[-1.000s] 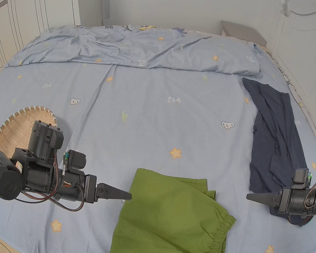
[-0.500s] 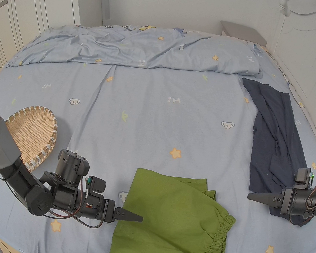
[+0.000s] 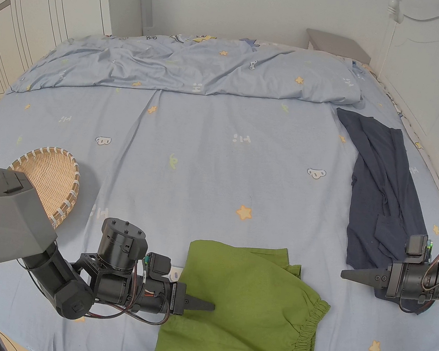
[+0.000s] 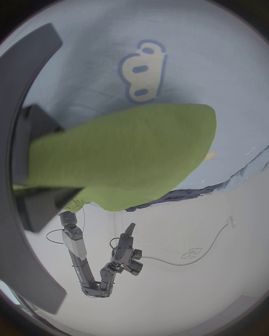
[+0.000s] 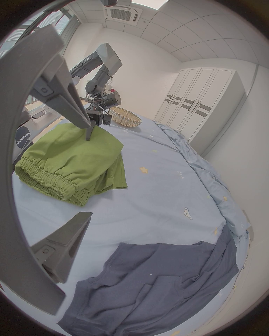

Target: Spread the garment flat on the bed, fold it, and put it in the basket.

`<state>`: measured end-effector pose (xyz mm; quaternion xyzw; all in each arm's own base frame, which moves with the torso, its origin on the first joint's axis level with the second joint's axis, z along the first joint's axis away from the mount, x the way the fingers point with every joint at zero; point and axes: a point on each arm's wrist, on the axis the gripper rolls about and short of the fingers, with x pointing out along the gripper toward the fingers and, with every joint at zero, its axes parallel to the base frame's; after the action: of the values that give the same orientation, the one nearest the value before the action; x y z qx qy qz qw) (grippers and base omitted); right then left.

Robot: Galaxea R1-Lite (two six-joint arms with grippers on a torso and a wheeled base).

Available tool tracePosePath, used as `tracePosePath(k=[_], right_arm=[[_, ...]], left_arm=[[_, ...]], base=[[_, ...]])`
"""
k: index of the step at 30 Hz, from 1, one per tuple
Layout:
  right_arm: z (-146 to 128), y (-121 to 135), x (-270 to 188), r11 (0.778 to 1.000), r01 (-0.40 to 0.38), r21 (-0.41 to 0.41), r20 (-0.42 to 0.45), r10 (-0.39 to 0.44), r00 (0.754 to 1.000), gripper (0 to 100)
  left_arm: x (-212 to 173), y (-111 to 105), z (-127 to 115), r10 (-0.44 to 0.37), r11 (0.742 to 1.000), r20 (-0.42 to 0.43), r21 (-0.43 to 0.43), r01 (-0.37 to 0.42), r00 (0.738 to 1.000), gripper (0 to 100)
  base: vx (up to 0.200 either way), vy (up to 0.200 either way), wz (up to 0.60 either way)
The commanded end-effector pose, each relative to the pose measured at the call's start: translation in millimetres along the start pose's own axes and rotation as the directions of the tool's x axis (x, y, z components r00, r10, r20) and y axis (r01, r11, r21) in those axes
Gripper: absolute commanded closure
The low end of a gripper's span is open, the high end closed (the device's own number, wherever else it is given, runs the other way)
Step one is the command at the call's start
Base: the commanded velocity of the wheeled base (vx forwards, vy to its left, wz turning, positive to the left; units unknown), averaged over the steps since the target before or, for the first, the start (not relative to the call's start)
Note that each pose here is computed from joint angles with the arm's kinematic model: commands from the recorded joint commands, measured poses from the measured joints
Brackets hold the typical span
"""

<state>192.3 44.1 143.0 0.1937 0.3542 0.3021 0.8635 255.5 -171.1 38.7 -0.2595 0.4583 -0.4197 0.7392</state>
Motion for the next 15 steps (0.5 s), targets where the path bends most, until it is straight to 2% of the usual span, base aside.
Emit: tracePosePath(k=[1,7,15], right_arm=[[-1,-3,3,1.000,0.004,0.009,-0.013,-0.004,1.000,0],[-1,-2,3,1.000,0.004,0.008,-0.015,-0.004,1.000,0],[0,-7,5,1.000,0.011,0.023,-0.022,-0.010,1.000,0]], left_arm=[[3,-1,-4,0.000,1.000,-0.022,-0.009,0.000,1.000,100],[-3,-3,-5,-0.008,1.000,-0.021,-0.011,0.008,1.000,100],[-53,-28,19,-0.014,1.000,0.104,0.016,0.013,0.994,100]], base=[[0.000,0.000,0.00],[0.000,0.000,0.00],[0.000,0.000,0.00]])
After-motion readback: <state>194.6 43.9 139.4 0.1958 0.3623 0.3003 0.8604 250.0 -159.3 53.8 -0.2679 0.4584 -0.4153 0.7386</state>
